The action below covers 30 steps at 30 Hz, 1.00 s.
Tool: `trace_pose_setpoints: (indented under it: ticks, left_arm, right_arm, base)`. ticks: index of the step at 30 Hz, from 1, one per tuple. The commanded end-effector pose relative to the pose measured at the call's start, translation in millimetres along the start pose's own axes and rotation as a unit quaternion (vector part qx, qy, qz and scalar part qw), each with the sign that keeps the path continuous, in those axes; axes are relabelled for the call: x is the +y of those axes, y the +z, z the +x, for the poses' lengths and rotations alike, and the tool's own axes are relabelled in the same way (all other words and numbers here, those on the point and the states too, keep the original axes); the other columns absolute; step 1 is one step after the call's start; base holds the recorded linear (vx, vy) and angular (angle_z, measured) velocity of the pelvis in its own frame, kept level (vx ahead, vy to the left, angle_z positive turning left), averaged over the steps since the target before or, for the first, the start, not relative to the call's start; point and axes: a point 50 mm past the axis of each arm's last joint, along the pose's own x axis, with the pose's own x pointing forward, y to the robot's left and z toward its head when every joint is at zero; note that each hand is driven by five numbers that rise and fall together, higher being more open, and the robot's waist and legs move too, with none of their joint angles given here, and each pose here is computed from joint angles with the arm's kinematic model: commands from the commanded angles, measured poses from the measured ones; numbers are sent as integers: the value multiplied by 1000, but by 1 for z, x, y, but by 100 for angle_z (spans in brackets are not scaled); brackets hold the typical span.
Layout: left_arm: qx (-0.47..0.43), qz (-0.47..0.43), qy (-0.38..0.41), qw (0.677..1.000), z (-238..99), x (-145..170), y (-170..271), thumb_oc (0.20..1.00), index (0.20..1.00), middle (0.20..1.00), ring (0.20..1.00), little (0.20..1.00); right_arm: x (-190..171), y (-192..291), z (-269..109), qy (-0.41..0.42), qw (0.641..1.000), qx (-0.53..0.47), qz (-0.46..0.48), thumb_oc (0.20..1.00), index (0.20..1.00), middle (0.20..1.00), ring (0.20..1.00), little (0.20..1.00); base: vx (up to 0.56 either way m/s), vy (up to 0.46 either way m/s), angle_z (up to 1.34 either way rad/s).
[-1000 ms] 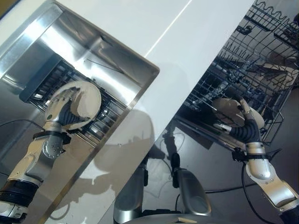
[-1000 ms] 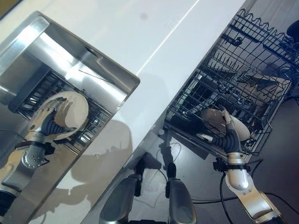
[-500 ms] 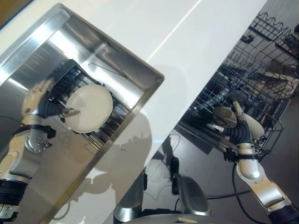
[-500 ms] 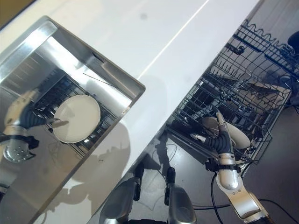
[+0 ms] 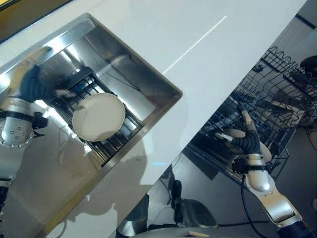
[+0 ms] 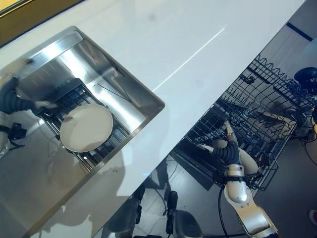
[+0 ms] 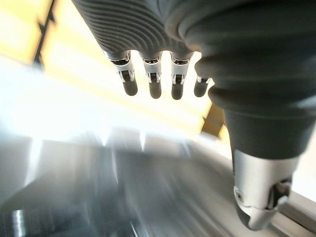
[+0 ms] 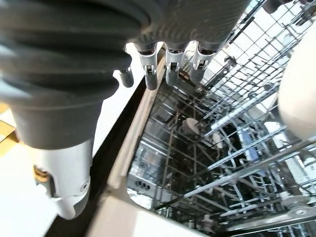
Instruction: Pick up plates and place into dishwasher.
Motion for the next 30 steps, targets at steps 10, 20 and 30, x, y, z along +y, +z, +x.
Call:
trace_pose_setpoints:
  ticks: [10, 20, 30]
  left_arm:
    - [43, 12, -201, 979, -29, -73, -15, 1000, 1000, 1000, 1000, 1000]
    - [45, 102, -131, 985, -18, -58, -25, 1000, 1000, 1000, 1000, 1000]
    - [27, 158, 79, 984, -9, -19, -28, 1000, 1000, 1000, 1000, 1000]
  right_arm:
    - [-23, 7, -12, 4, 999, -31, -1, 1000, 1000, 1000, 1000, 1000]
    - [-4, 8, -6, -16, 999, -50, 6, 1000, 1000, 1000, 1000, 1000]
    - [13, 9, -3, -24, 998, -52, 16, 1000, 1000, 1000, 1000, 1000]
  base:
    - [-42, 24, 2]
    - [-58, -37, 2]
    - [-14, -29, 2]
